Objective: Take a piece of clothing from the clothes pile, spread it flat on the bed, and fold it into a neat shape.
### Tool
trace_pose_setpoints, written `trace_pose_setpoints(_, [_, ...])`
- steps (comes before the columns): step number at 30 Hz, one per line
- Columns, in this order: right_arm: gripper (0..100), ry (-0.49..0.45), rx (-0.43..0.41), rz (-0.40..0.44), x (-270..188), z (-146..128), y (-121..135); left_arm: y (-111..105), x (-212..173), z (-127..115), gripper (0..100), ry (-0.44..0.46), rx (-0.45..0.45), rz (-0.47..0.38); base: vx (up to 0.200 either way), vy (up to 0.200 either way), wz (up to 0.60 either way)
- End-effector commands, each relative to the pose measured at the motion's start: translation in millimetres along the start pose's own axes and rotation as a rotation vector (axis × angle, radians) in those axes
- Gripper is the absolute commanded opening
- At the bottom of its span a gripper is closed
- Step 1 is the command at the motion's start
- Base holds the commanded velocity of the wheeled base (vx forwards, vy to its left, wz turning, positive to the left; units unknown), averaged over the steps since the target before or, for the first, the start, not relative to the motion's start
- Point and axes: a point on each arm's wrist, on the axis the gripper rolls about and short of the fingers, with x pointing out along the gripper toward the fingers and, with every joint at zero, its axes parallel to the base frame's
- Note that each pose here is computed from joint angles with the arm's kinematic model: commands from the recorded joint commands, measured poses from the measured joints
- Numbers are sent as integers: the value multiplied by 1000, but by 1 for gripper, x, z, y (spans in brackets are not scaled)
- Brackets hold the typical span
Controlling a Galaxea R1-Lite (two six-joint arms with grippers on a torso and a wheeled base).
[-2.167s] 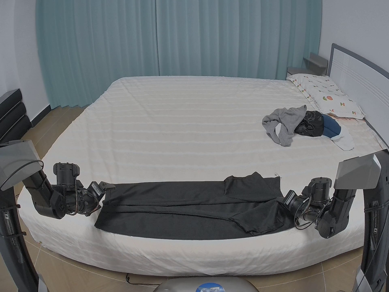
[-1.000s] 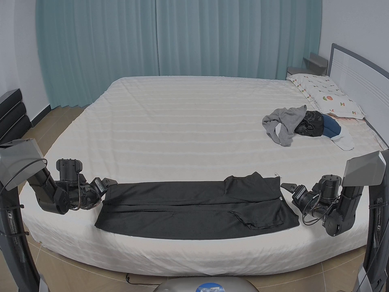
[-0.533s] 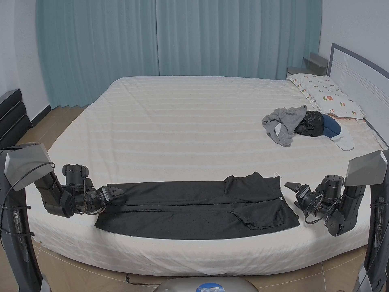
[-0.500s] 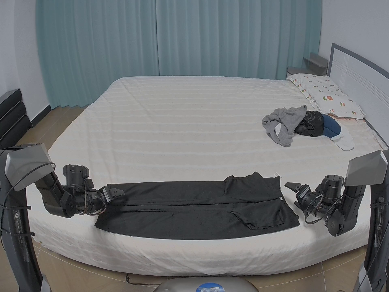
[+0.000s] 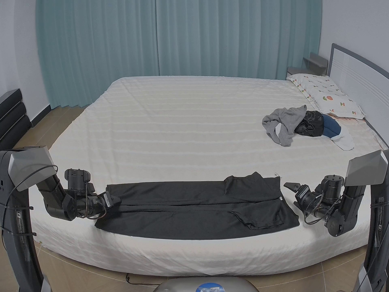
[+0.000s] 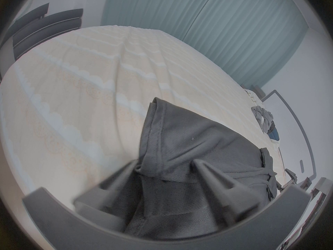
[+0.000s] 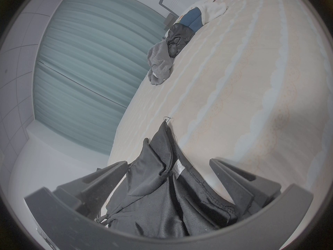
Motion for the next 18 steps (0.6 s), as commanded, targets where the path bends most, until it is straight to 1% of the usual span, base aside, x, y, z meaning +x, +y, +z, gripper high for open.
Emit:
trace_pose_setpoints(1, [100,0,-1,2,0,0,1,-1,-2,1,0,-11,0,14,0,0,0])
trace_pose_setpoints(12, [100,-11,1,8,-1,3,2,-4,-10,5,0,-31,-2,10,0,0,0])
trace_pose_setpoints(18, [100,-25,19,15,-2,7,3,-4,-9,5,0,-32,-5,9,0,0,0])
